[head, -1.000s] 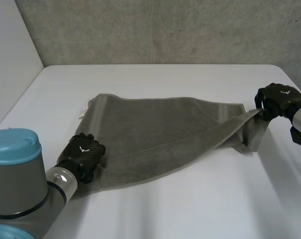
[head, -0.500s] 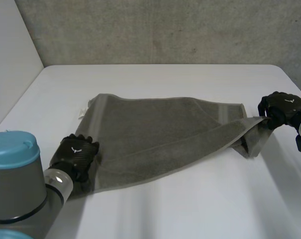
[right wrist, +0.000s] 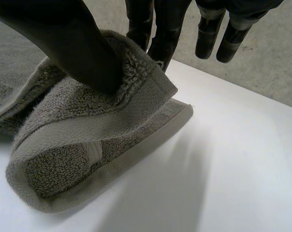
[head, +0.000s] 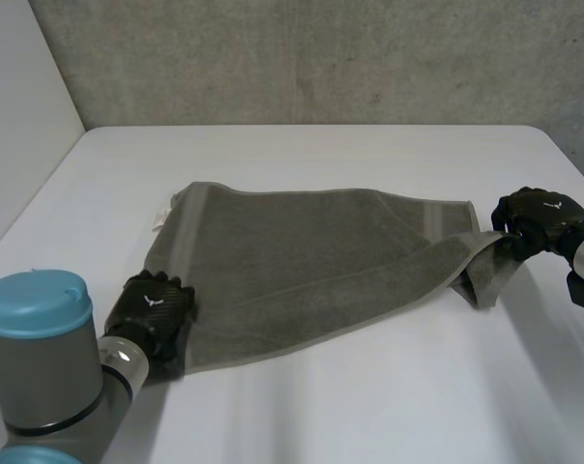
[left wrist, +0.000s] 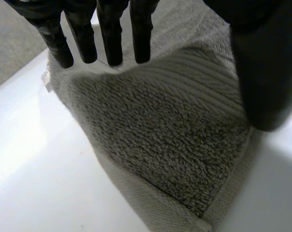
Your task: Fold the towel.
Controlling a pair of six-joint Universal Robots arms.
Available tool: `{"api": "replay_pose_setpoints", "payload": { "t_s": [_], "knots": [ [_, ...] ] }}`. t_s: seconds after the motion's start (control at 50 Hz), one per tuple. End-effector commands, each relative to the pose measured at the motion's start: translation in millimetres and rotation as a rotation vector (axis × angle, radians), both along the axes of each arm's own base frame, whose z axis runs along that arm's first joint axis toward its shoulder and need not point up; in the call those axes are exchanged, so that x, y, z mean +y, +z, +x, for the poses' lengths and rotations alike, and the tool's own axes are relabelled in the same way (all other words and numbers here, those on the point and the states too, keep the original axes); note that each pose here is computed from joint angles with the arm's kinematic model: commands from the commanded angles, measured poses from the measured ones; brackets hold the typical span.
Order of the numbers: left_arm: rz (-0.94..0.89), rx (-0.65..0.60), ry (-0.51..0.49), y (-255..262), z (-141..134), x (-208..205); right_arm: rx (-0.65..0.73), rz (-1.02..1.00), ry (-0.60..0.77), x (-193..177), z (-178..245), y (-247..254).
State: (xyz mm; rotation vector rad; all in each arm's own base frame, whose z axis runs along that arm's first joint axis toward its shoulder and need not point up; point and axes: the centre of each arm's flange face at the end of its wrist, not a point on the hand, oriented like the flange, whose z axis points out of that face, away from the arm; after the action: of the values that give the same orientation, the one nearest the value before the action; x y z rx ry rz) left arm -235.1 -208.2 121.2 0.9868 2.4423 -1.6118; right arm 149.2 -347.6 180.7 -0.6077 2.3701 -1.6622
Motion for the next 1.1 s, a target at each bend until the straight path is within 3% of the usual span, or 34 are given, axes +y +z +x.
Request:
{"api": "replay_pose_setpoints", "payload": {
  "t_s": [0.02, 0.28, 0.48, 0.56, 0.64, 0.74, 0.82, 0.88, 0.96, 1.0, 1.02, 1.04, 1.06, 1.08, 1.1],
  "knots": [
    [0.013, -0.009, -0.004, -6.5, -3.2, -4.9, 0.001, -0.001, -0.002, -0.5, -0.9, 0.2],
    [-0.106, 0.047, 0.014, 28.1, -7.6, -26.7, -0.001, -0.002, 0.002, -0.4, -0.5, 0.2],
    [-0.066, 0.028, 0.011, 32.4, -3.8, -19.2, -0.002, -0.014, 0.056, 4.5, 4.0, 9.5],
    [-0.033, 0.015, 0.008, 38.0, 0.3, -12.7, 0.078, -0.018, 0.145, 18.5, 8.3, 22.6],
    [0.061, 0.015, -0.06, 49.5, 5.9, 0.4, 0.164, 0.015, 0.198, 29.7, 5.5, 26.3],
    [0.153, -0.011, -0.12, 63.0, 20.0, 2.1, 0.375, 0.109, 0.34, 51.8, -0.2, 20.9],
    [0.167, -0.056, -0.144, 73.4, 28.3, -7.0, 0.457, 0.11, 0.417, 54.6, 0.7, 18.9],
    [0.1, -0.075, -0.148, 88.3, 30.2, -29.4, 0.506, 0.07, 0.427, 38.0, 2.3, 17.4],
    [-0.094, -0.022, -0.137, 103.9, 13.2, -85.5, 0.54, -0.035, 0.381, 8.2, 8.2, 28.9],
    [-0.201, 0.025, -0.116, 117.7, 6.7, -108.3, 0.546, -0.289, 0.283, -26.9, 31.4, 69.8],
    [-0.331, 0.091, -0.08, 139.3, 1.3, -128.9, 0.546, -0.29, 0.283, -27.1, 31.5, 70.1],
    [-0.332, 0.092, -0.08, 139.5, 1.2, -129.1, 0.52, -0.441, 0.185, -44.1, 38.6, 102.3],
    [-0.476, 0.173, -0.048, 166.6, -3.3, -145.5, 0.465, -0.593, 0.078, -56.7, 40.9, 138.5],
    [-0.617, 0.259, -0.035, 194.9, -8.0, -155.3, 0.464, -0.595, 0.077, -56.8, 40.9, 138.9],
    [-0.618, 0.259, -0.035, 195.2, -8.0, -155.4, 0.399, -0.739, -0.011, -64.6, 40.3, 172.7]
  ]
}}
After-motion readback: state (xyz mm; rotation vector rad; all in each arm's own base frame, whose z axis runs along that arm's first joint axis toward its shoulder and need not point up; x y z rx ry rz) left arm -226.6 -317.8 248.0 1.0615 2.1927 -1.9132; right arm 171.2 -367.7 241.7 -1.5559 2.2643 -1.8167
